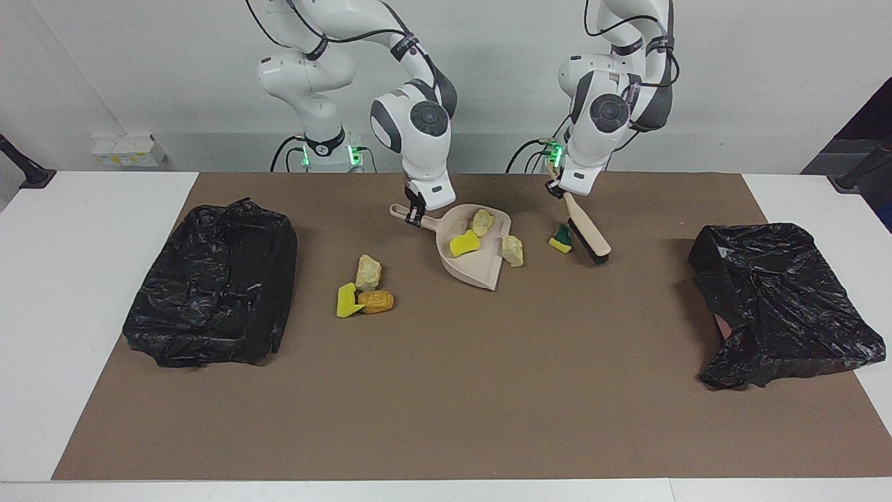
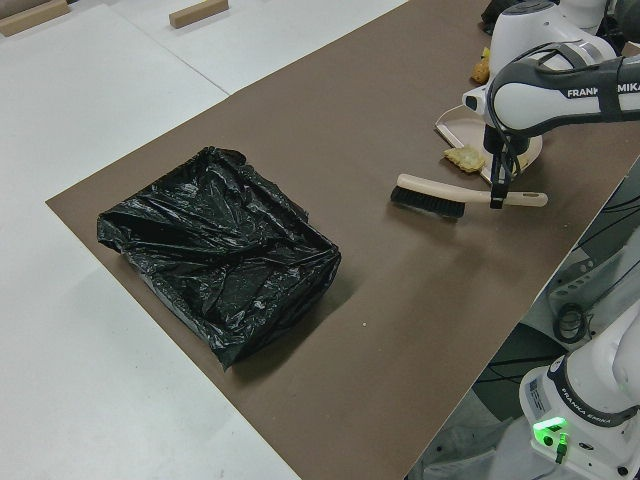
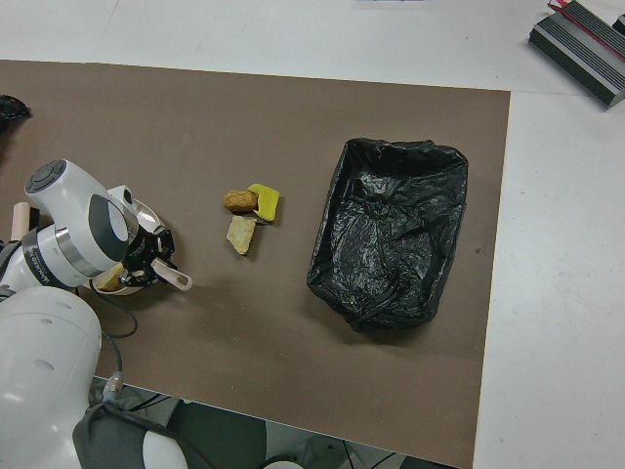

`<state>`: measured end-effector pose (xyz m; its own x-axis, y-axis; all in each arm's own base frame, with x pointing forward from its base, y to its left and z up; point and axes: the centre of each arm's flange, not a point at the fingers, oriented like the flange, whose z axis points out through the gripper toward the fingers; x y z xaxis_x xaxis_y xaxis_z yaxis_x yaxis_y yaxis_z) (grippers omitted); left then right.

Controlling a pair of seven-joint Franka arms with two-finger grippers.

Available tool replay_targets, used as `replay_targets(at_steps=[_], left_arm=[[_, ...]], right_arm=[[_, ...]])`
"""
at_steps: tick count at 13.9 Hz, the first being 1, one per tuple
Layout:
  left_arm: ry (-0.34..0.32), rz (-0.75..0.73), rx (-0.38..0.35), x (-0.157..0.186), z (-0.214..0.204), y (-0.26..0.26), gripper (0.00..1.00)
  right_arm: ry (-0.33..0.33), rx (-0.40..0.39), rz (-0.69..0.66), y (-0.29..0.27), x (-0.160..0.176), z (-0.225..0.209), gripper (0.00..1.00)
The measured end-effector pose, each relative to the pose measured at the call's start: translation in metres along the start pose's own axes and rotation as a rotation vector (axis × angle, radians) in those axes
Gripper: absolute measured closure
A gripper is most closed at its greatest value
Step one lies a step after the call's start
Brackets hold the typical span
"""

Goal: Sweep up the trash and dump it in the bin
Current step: 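Sweep the remaining sponge and trash into the dustpan with the left gripper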

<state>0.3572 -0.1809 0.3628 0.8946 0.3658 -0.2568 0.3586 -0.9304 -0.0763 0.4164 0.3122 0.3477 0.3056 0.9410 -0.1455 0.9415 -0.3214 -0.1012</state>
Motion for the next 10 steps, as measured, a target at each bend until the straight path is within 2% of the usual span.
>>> replay_targets(at_steps=[3,6,10], left_arm=[[0.058,0.06,-0.061,-0.003,0.008,0.035,0.74],[0.084,0.216,-0.093,-0.011,0.006,0.085,0.74],[0.097,0.452,-0.089,-0.056,0.001,0.133,0.74]], right_arm=[[-0.001,0.0,0.008,0.0,0.0,0.0,0.68],[-0.001,0.0,0.026,0.0,0.0,0.0,0.68],[-0.001,0.001,0.028,0.0,0.0,0.0,0.68]])
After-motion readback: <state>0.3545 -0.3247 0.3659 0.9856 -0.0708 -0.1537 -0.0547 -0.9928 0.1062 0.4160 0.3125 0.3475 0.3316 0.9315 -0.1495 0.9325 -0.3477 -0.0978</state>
